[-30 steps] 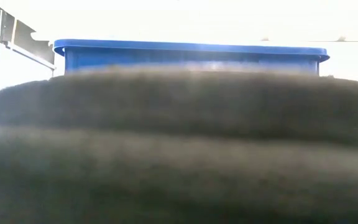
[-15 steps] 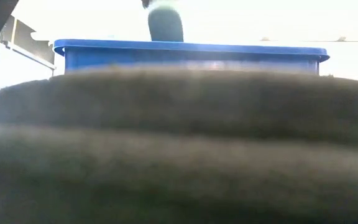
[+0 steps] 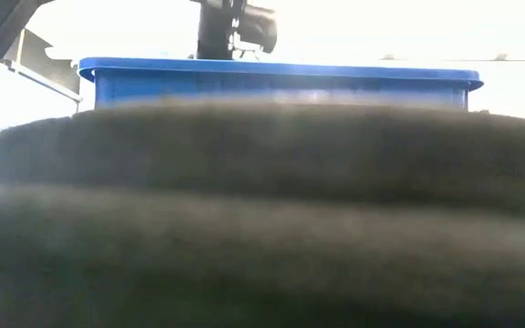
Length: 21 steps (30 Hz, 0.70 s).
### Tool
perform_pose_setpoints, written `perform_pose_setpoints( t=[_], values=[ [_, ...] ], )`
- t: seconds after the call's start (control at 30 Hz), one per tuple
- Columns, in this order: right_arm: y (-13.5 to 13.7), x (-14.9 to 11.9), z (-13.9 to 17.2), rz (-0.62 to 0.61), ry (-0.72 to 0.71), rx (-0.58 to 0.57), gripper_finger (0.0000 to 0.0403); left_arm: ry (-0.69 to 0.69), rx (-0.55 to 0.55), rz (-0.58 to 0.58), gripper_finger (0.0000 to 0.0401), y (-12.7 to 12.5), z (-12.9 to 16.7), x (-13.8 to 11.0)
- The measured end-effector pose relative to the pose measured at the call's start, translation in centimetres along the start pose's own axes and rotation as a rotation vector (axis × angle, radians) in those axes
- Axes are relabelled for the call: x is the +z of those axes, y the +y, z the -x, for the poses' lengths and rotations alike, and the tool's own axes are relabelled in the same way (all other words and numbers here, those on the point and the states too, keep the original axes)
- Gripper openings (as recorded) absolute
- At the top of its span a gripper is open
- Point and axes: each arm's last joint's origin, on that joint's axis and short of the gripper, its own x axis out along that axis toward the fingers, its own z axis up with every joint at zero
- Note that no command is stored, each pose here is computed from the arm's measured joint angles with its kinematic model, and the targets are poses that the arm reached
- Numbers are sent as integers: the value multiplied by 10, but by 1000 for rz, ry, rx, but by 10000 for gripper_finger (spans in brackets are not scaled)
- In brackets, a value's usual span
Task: Pick and place slides into bin
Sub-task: Put the green slide into the blue bin, then adjust the green slide in the blue bin
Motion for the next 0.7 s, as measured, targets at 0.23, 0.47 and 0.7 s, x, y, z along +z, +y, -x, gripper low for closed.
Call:
perform_pose_setpoints(
  t=[0.23, 0.47, 0.7],
  values=[
    [-2, 1, -3, -7, 9, -1, 123, 127, -18, -37, 18, -5, -34, -11],
    [-2, 2, -3, 2, -13, -25, 123, 157, -169, -196, 49, -8, -47, -14],
    [-3, 2, -3, 12, -24, -38, 123, 149, -212, -237, 107, -9, -46, -13]
  ],
)
